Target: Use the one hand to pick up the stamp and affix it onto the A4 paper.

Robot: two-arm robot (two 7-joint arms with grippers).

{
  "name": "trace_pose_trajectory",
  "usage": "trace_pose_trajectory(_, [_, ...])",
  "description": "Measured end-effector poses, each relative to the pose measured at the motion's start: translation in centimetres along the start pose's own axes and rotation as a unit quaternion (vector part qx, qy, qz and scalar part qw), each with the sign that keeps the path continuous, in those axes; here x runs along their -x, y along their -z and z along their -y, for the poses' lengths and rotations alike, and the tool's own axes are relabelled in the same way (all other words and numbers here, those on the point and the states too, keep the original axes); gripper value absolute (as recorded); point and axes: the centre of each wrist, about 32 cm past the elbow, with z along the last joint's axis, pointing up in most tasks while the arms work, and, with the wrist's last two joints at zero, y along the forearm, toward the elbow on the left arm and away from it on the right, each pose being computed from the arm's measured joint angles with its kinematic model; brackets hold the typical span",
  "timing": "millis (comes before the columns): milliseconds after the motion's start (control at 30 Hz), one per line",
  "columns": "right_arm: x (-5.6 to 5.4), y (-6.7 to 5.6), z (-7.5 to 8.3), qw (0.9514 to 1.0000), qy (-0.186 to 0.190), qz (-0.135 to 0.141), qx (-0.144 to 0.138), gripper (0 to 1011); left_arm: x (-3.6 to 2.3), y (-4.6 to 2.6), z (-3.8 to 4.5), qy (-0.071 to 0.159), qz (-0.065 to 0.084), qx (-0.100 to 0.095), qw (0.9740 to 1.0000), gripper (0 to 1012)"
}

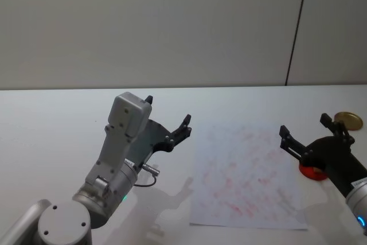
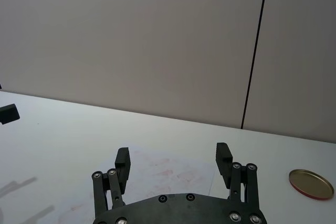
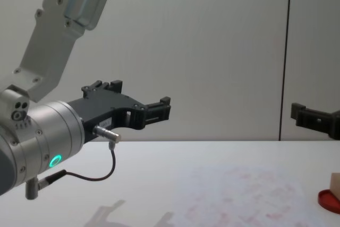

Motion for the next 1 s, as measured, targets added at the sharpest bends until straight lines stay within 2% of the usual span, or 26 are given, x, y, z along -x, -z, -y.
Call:
trace_pose_trajectory(867, [-0.02, 0.0, -0.01, 1.0, 0.0, 0.0, 0.0, 1003, 0.0, 0.0, 0.0, 0.0, 0.0, 0.0, 1.0, 993])
trace_pose_trajectory(1000, [-0.54, 0.04, -0.19, 1.0, 0.001, 0.004, 0.004, 1003, 0.0, 0.0, 0.0, 0.0, 0.0, 0.0, 1.0, 993])
